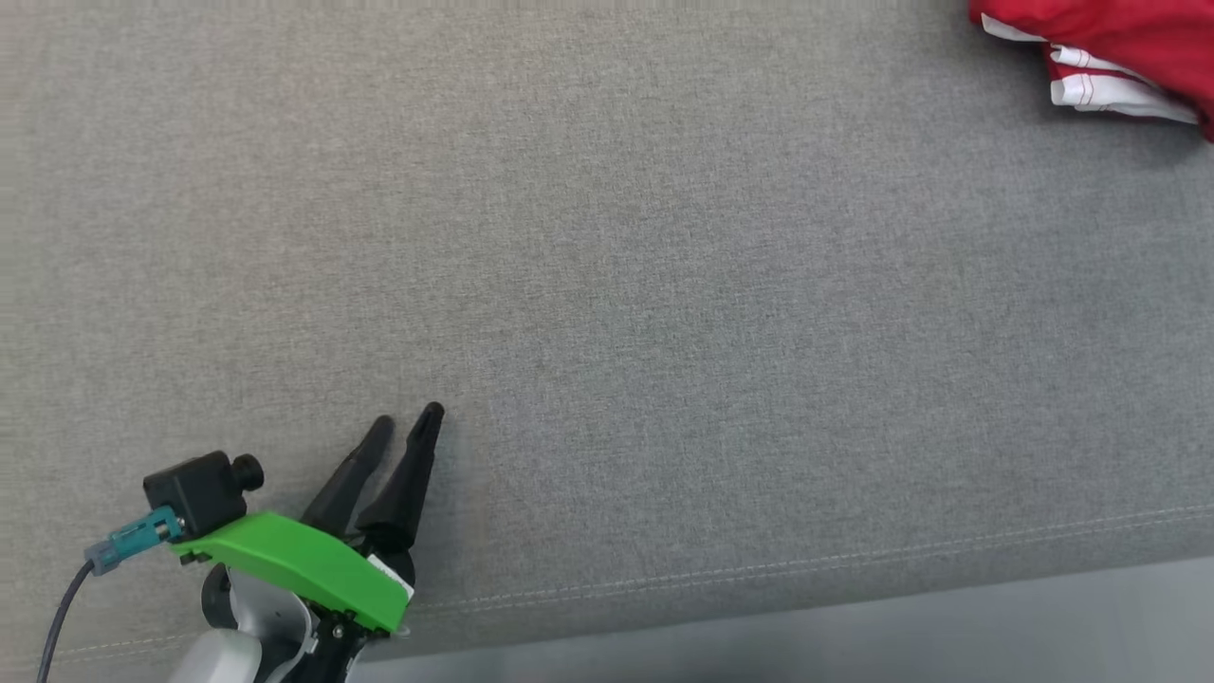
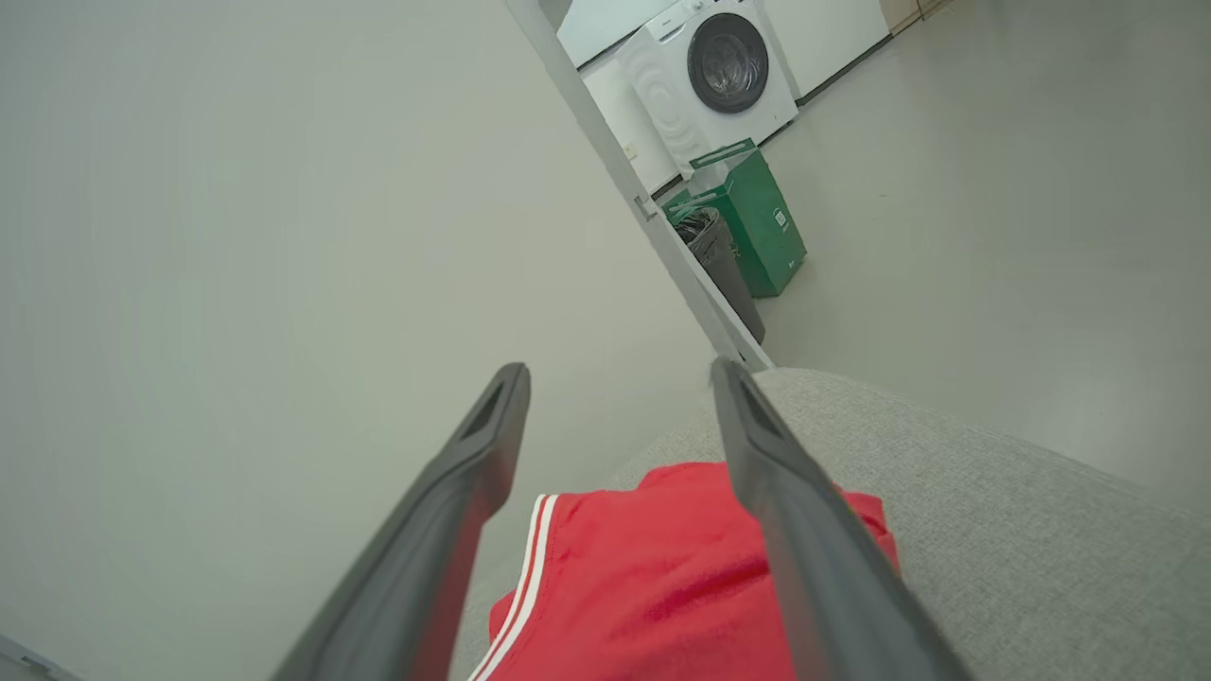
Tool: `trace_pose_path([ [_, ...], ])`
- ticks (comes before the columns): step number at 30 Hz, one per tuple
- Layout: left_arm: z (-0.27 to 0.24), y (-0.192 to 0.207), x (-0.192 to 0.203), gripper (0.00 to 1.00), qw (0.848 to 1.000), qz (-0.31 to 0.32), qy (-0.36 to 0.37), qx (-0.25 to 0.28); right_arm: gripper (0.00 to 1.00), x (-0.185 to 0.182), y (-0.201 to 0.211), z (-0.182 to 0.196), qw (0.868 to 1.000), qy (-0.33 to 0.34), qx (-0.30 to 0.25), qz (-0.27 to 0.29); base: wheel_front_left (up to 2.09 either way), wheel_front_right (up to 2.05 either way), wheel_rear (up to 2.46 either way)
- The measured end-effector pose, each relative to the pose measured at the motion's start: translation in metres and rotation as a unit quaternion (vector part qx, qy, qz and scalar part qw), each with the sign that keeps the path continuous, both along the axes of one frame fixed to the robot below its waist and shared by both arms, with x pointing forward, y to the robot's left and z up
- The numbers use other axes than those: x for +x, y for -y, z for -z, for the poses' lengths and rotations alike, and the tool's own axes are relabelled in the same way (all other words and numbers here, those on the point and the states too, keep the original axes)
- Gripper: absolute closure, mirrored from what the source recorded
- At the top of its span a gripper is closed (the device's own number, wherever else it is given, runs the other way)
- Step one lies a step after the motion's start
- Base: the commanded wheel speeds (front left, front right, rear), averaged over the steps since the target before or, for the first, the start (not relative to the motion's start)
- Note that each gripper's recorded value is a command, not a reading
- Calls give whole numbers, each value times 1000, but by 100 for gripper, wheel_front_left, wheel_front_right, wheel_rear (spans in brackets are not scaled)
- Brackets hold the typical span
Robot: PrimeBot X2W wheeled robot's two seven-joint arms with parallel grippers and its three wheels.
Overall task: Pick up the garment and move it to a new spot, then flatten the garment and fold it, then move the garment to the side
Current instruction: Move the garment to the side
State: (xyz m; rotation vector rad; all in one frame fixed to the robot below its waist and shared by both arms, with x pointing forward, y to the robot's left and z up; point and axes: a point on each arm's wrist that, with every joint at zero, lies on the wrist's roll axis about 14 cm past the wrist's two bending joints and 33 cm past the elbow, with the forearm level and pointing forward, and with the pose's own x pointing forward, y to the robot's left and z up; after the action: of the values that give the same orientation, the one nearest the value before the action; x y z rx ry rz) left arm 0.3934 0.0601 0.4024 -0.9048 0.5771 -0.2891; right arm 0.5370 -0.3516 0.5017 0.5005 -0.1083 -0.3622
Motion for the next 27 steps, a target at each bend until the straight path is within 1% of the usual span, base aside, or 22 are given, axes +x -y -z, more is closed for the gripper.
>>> trace_pose_path([
  [2,-4,-10,1,0,1000,-18,15,15,0,-3,-3,-10,1000,5,-27,-12,0,0,0],
  [4,-8,-21,1,0,998,-28,37,45,0,-7,-10,-18,998,5,-58,-28,0,0,0],
  [7,-18,-38,2,0,994,-59,61,63,0,-12,-19,-35,995,21,-89,-40,0,0,0],
  [11,-25,-60,-4,0,984,-73,98,129,0,-19,-38,-49,989,32,-133,-59,0,0,0],
  [13,-32,-68,-6,0,980,-86,113,141,0,-24,-51,-50,986,34,-145,-71,0,0,0],
  [19,-53,-90,-14,0,963,-124,161,178,0,-37,-102,-57,979,53,-160,-116,0,0,0],
  [21,-62,-97,-18,0,957,-135,177,188,0,-47,-127,-56,973,56,-174,-142,0,0,0],
  [24,-69,-103,-23,0,948,-139,193,212,0,-60,-146,-45,967,43,-187,-166,0,0,0],
  [27,-75,-110,-27,0,942,-147,205,223,0,-75,-166,-29,961,26,-197,-193,0,0,0],
])
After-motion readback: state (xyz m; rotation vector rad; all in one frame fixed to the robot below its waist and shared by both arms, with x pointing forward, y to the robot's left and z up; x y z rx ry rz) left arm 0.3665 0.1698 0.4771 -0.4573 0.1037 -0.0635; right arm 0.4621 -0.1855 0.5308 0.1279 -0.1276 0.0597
